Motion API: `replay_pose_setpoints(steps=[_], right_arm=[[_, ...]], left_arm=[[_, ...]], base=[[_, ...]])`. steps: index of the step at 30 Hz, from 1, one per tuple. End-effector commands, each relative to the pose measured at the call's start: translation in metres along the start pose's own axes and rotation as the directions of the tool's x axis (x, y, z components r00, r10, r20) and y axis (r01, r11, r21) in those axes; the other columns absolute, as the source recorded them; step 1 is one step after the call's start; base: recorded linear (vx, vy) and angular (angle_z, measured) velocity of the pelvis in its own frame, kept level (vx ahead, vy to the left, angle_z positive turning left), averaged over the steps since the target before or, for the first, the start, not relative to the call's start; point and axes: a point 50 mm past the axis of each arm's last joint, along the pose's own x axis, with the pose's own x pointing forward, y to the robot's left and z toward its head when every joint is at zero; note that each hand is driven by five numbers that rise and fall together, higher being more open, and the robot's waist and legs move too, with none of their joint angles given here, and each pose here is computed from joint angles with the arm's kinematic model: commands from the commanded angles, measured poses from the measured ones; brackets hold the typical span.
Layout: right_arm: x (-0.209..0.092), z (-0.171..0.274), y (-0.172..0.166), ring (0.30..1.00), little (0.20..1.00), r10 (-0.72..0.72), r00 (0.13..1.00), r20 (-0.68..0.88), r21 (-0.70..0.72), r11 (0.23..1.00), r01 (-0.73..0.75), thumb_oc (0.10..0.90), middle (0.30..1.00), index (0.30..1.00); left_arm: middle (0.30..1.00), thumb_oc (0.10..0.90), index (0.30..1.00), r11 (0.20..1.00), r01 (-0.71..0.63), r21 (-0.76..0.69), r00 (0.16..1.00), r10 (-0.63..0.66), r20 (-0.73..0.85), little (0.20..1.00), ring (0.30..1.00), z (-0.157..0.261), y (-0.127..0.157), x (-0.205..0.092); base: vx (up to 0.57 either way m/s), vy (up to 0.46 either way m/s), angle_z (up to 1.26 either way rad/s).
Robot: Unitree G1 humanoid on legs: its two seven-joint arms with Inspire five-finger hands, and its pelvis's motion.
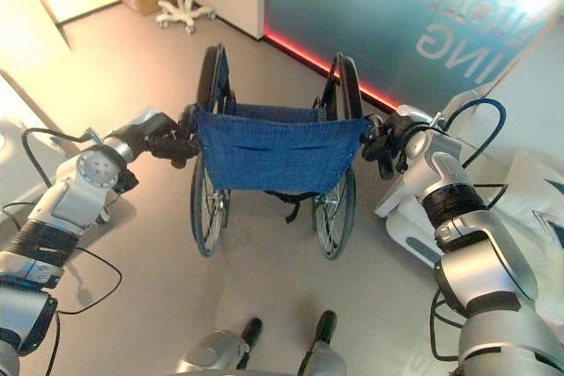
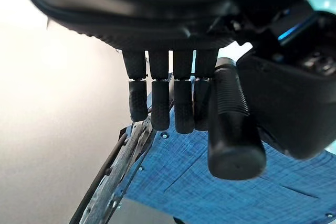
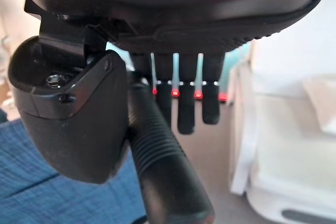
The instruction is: Push the wheelchair next to the bed
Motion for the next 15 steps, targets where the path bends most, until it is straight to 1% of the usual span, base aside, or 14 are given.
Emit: replay_pose_setpoints(steps=[1, 4, 9, 12, 15], right_arm=[[-0.021, 0.045, -0.024, 0.3, 0.3, 0.022, 0.987, 0.157, -0.495, 0.867, 0.059, 0.4, 0.3, 0.3], [-0.029, 0.049, -0.033, 0.3, 0.3, 0.028, 0.982, 0.187, -0.493, 0.868, 0.069, 0.4, 0.3, 0.3], [-0.033, 0.044, -0.034, 0.3, 0.3, 0.025, 0.977, 0.212, -0.506, 0.858, 0.088, 0.4, 0.3, 0.3], [-0.029, 0.031, -0.03, 0.3, 0.3, 0.017, 0.984, 0.176, -0.5, 0.863, 0.075, 0.4, 0.3, 0.3], [-0.024, 0.027, -0.024, 0.3, 0.3, 0.023, 0.985, 0.17, -0.488, 0.871, 0.063, 0.4, 0.3, 0.3]], left_arm=[[0.3, 0.4, 0.3, 0.906, 0.349, 0.241, 0.916, -0.275, -0.292, 0.3, 0.3, -0.074, -0.087, -0.028], [0.3, 0.4, 0.3, 0.915, 0.349, 0.202, 0.907, -0.276, -0.317, 0.3, 0.3, -0.078, -0.093, -0.03], [0.3, 0.4, 0.3, 0.933, 0.326, 0.15, 0.908, -0.266, -0.323, 0.3, 0.3, -0.077, -0.109, -0.028], [0.3, 0.4, 0.3, 0.928, 0.341, 0.151, 0.915, -0.29, -0.281, 0.3, 0.3, -0.064, -0.12, -0.023], [0.3, 0.4, 0.3, 0.929, 0.34, 0.144, 0.916, -0.293, -0.274, 0.3, 0.3, -0.056, -0.124, -0.019]], base=[[0.43, -0.335, 1.24], [0.36, -0.37, 1.45], [0.31, -0.317, 0.77], [0.29, -0.256, 0.81], [0.3, -0.242, 0.57]])
